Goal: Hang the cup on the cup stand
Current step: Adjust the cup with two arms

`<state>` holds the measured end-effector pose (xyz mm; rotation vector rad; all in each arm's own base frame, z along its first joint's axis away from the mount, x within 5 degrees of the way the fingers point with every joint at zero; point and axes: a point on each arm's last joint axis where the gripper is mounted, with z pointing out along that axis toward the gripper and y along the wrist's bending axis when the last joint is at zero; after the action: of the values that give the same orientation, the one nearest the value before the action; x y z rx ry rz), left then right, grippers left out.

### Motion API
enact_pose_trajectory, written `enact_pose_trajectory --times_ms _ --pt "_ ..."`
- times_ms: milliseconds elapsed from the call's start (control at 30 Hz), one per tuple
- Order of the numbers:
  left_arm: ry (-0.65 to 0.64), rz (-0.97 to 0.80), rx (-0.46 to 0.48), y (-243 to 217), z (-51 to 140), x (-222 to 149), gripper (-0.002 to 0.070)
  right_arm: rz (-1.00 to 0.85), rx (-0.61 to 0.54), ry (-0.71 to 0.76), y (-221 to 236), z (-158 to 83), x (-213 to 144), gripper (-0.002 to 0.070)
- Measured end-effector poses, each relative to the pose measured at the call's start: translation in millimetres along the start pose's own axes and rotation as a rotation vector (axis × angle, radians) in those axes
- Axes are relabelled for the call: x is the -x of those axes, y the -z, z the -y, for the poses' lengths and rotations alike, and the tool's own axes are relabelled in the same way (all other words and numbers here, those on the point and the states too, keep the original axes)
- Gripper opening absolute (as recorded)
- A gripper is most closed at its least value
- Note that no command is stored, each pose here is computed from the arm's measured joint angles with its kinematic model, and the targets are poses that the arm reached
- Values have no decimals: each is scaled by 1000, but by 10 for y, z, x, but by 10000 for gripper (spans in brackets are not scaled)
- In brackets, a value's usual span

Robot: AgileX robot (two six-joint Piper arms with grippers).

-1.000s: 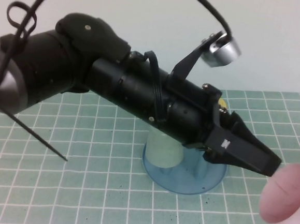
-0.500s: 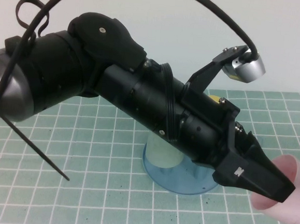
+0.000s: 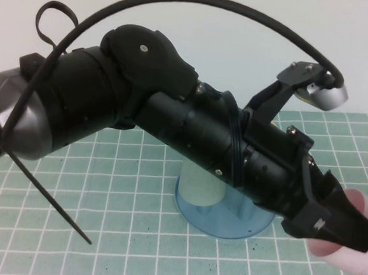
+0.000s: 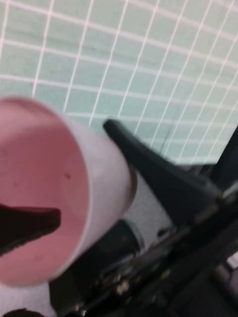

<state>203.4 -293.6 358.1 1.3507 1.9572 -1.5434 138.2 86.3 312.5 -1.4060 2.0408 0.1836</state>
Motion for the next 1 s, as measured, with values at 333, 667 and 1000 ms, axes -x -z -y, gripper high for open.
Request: enact_pose_trajectory --times_ms 333,667,1000 --pt "28 4 15 -24 -52 -1 358 0 0 0 0 0 0 567" --pt "83 -4 -9 -155 -197 -34 274 0 0 -2 0 0 0 567" --pt "86 15 1 -155 -206 -17 1 -2 -19 5 -13 25 3 566"
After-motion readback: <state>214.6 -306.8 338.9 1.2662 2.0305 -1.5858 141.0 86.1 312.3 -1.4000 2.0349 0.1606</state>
